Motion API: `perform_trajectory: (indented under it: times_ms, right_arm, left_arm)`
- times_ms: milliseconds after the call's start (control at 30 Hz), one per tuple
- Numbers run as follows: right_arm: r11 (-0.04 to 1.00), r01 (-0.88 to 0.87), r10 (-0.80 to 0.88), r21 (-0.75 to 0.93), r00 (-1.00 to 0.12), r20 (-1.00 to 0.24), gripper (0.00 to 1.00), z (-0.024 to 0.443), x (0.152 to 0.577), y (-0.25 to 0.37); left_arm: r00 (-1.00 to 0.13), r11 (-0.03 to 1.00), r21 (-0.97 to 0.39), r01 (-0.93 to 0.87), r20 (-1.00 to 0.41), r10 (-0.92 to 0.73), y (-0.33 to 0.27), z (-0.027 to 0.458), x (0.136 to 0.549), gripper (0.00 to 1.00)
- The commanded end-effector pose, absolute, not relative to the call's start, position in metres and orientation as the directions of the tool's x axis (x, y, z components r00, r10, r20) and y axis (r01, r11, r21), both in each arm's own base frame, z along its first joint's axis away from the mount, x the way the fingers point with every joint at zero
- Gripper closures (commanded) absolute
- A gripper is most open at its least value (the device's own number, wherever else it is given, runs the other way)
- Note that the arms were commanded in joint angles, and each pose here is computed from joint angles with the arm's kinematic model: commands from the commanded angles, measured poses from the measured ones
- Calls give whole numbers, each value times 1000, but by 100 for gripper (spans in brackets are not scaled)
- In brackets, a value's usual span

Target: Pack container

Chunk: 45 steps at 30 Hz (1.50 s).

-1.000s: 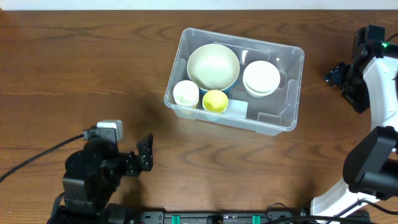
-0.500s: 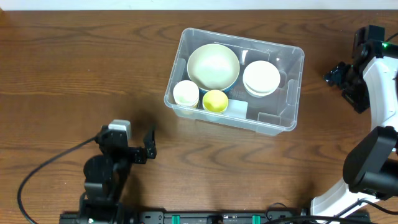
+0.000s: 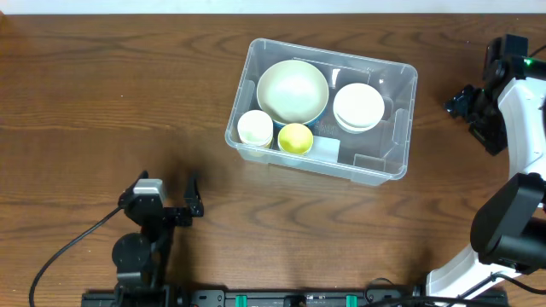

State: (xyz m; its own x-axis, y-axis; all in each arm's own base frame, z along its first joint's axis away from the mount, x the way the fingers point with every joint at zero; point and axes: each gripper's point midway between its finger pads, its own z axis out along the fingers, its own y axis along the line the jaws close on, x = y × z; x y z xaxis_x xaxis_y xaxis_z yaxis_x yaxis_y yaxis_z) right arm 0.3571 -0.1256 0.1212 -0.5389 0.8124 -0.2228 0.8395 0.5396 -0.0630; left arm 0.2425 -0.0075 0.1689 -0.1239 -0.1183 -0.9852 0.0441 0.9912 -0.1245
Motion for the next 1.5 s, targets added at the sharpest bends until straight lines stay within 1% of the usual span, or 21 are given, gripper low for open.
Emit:
perform_trajectory:
  times_ms: [0, 200, 1467]
  right_arm:
    - [519, 853, 822, -61, -518, -237, 1, 125, 355, -129]
    - [519, 853, 822, -61, -518, -237, 1, 125, 355, -129]
    - [519, 853, 822, -61, -518, -237, 1, 125, 355, -129]
  left_arm:
    - [-84, 995, -99, 21, -992, -97, -1, 170, 241, 2]
    - [-152, 996, -93, 13, -984, -90, -1, 138, 244, 2]
    - [-145, 996, -93, 15, -985, -90, -1, 139, 244, 2]
